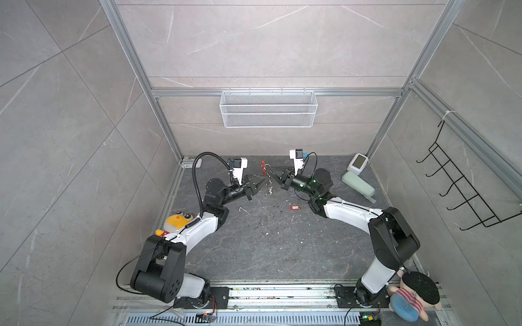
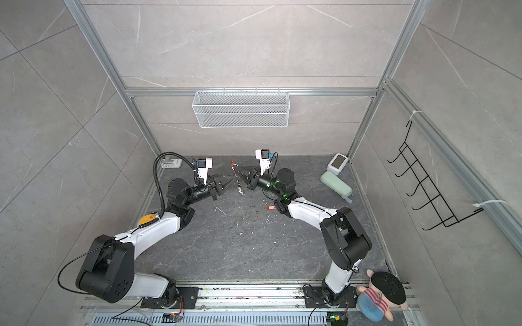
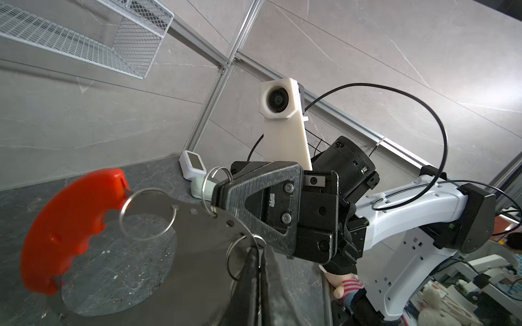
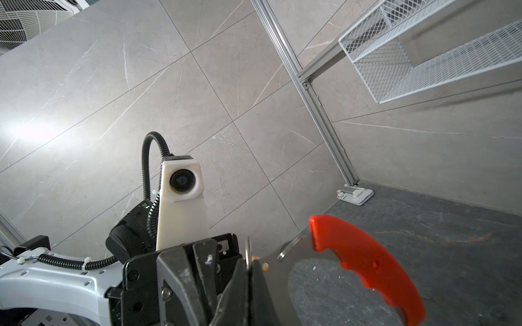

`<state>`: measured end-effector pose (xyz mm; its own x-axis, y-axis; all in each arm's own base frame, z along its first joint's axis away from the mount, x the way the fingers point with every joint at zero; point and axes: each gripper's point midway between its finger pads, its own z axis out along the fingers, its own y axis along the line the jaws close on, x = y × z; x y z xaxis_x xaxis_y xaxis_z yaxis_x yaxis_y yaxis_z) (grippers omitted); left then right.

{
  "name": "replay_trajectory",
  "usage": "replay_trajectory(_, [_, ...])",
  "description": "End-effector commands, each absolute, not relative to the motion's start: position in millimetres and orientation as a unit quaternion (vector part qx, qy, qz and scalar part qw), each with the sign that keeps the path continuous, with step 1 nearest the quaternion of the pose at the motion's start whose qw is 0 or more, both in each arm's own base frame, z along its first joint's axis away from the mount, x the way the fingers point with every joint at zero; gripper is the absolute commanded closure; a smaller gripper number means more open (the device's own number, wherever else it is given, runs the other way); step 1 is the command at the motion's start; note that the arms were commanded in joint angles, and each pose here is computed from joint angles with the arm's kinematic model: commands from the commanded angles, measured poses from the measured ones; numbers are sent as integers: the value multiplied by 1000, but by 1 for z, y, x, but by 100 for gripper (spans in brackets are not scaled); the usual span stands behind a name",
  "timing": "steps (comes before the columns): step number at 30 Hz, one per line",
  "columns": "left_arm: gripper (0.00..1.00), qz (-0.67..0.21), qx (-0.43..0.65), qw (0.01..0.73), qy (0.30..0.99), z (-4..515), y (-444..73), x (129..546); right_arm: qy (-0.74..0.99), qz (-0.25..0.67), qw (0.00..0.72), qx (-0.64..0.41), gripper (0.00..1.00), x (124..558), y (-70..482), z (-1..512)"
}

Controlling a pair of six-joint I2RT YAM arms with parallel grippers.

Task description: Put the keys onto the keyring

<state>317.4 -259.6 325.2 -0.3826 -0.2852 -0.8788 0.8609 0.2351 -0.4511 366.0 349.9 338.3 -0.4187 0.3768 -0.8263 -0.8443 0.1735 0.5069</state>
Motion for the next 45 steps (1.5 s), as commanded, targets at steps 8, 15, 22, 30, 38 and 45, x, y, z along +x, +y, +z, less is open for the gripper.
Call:
replay_trajectory(8, [95, -496, 241, 563, 616, 361, -224, 315, 529, 641, 512, -217, 100, 352, 350, 368])
replay_trajectory(15, [98, -503, 244, 556, 615, 368, -220, 327, 521, 656, 496, -227, 100, 349, 355, 369])
replay_trajectory(22, [98, -535, 253, 538, 601, 370, -228, 334, 522, 659, 492, -227, 100, 349, 357, 367])
replay_trajectory(30, [98, -555, 259, 535, 582, 373, -232, 334, 523, 662, 491, -219, 100, 355, 359, 368])
replay_trajectory(38, [96, -559, 261, 539, 573, 377, -231, 334, 521, 669, 486, -212, 100, 359, 361, 367])
replay_trajectory(45, [96, -575, 257, 524, 573, 371, -235, 339, 511, 678, 484, -211, 100, 359, 362, 373])
